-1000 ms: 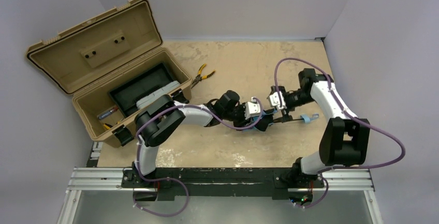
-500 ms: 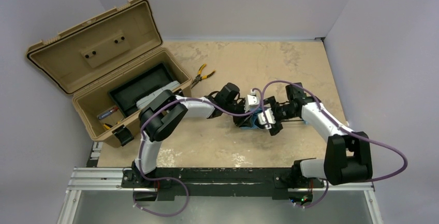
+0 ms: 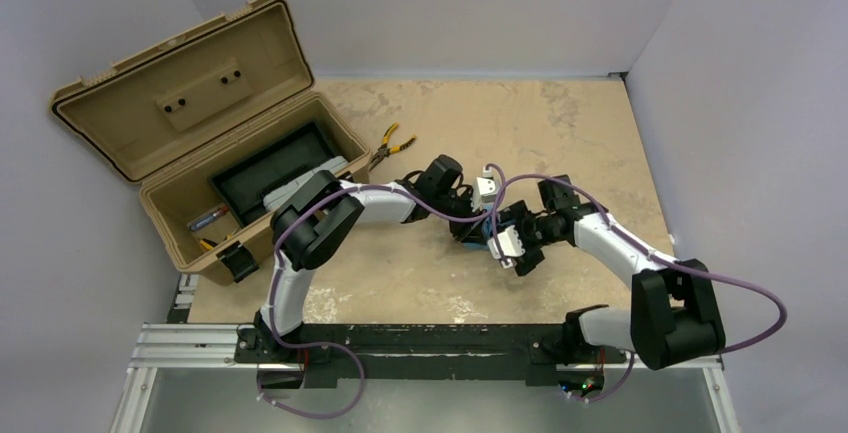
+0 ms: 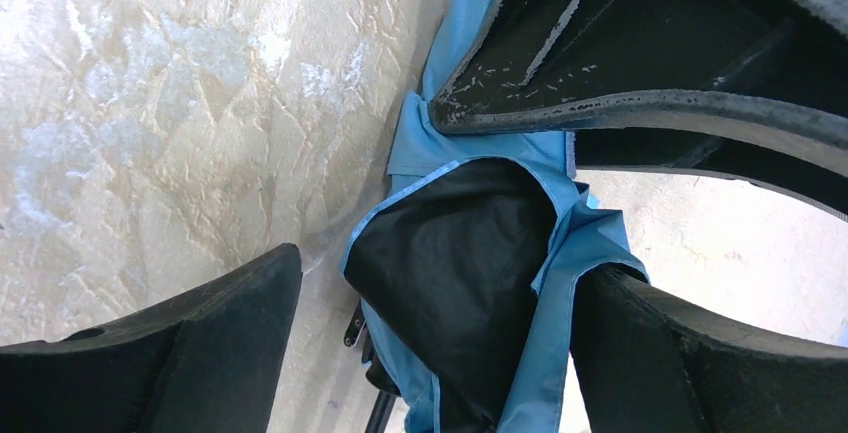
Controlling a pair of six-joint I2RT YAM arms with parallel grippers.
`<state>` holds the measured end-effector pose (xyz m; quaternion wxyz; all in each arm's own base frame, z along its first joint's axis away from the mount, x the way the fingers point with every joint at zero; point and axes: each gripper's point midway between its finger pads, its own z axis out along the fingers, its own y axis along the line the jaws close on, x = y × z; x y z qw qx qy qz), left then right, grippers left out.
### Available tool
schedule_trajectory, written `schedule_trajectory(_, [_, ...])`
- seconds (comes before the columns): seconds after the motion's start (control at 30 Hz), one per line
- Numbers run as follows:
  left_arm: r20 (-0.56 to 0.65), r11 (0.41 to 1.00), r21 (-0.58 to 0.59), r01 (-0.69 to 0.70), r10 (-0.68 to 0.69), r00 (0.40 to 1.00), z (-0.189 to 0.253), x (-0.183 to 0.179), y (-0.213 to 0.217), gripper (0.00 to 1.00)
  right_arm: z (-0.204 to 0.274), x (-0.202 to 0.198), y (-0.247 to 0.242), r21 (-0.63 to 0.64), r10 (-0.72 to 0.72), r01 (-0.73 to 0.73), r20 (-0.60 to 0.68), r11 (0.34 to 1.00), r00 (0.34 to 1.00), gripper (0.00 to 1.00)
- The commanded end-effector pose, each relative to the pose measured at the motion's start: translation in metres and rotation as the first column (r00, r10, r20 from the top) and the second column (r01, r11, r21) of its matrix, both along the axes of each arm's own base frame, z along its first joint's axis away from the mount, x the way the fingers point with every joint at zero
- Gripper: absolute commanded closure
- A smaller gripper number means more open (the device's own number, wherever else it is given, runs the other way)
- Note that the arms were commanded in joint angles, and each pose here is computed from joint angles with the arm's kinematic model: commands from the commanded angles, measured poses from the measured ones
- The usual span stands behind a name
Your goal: Put away the umbrella
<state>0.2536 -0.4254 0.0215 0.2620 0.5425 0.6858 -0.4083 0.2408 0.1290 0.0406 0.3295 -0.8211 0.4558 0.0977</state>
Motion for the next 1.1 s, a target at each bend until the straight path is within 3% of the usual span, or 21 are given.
schedule_trajectory(0.0, [-0.200, 0.923, 0.384, -0.032, 0.117, 0.973, -0.098, -0.050, 0.075, 1.00, 0.000, -0.011, -0.004, -0.042, 0.037, -0.040, -0.053, 0.998, 0.998, 0.10])
schedule_trajectory(0.1, [-0.208, 0.924, 0.380, -0.036, 0.123, 0.970, -0.096, -0.049, 0.075, 1.00, -0.004, -0.007, -0.005, -0.058, 0.023, -0.024, -0.005, 0.998, 1.000, 0.12])
schedule_trajectory(0.3, [-0.248, 0.929, 0.366, -0.048, 0.147, 0.957, -0.094, -0.048, 0.068, 1.00, -0.021, -0.007, -0.003, -0.127, 0.001, 0.002, 0.028, 0.992, 1.000, 0.37])
schedule_trajectory(0.5, [-0.283, 0.935, 0.338, -0.105, 0.207, 0.936, -0.082, -0.042, 0.064, 0.99, -0.030, -0.008, 0.004, -0.159, -0.041, 0.039, -0.008, 0.987, 0.999, 0.79])
schedule_trajectory(0.57, [-0.298, 0.934, 0.319, -0.163, 0.261, 0.918, -0.073, -0.034, 0.062, 0.93, -0.032, -0.008, 0.004, -0.169, -0.067, 0.059, -0.043, 0.984, 0.997, 0.88])
schedule_trajectory(0.83, [-0.164, 0.906, 0.037, -0.423, 0.423, 0.891, 0.014, 0.023, 0.050, 0.51, -0.045, -0.020, 0.002, -0.220, -0.143, 0.094, -0.218, 0.971, 0.965, 0.94])
schedule_trajectory(1.07, [0.040, 0.803, -0.246, -0.542, 0.567, 0.822, 0.105, 0.053, 0.072, 0.40, -0.047, -0.024, 0.000, -0.248, -0.169, 0.085, -0.337, 0.965, 0.926, 0.95])
